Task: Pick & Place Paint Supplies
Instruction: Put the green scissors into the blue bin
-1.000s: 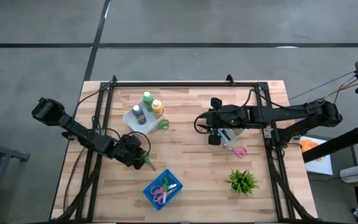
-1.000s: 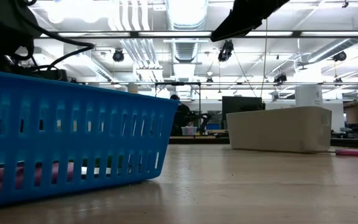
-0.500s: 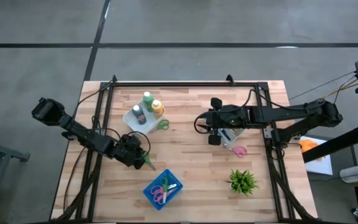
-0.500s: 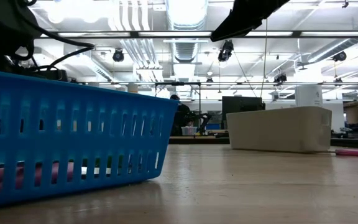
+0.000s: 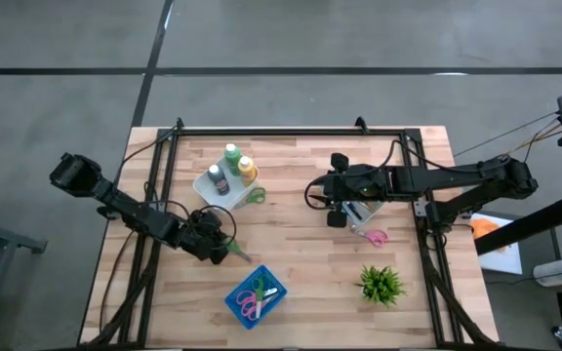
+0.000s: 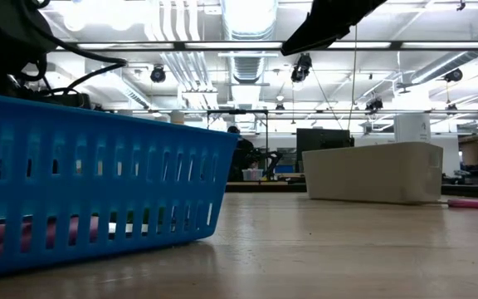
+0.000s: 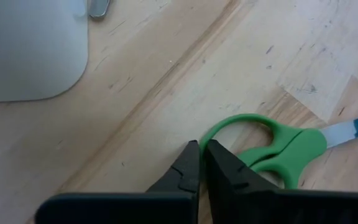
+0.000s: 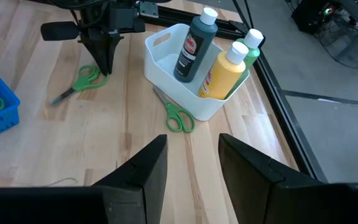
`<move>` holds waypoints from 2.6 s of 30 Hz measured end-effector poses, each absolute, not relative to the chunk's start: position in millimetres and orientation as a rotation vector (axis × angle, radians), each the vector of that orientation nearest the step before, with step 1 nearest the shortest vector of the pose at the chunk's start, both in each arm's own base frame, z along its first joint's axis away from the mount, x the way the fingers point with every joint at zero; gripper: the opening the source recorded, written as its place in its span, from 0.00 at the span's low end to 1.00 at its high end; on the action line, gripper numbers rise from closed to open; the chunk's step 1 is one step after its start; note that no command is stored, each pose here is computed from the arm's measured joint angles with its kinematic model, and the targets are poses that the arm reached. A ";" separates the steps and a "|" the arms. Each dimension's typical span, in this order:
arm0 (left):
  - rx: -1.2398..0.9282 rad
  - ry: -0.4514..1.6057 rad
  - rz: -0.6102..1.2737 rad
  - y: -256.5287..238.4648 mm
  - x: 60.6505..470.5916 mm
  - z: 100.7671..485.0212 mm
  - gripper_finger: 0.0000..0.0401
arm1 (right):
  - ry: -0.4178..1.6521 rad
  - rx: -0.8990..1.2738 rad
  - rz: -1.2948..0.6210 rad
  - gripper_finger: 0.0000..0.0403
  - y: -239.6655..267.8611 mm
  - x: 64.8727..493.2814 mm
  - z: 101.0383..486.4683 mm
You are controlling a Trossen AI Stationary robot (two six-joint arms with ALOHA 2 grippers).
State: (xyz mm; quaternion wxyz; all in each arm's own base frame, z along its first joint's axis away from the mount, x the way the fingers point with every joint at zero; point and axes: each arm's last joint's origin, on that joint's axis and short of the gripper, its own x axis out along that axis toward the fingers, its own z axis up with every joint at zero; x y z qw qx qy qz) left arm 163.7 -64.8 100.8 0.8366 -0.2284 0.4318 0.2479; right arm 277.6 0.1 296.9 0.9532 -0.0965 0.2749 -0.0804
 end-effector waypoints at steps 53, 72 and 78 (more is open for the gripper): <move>-0.430 1.017 0.571 -73.5 180.9 120.2 0.03 | 0.559 -0.196 -0.164 0.35 0.0 277.5 296.9; -0.619 1.115 0.540 -71.4 187.4 116.4 0.14 | 0.558 -0.196 -0.163 0.35 0.1 277.5 297.0; -0.709 1.163 0.548 -65.1 189.1 116.3 0.15 | 0.558 -0.196 -0.163 0.35 0.0 277.5 297.0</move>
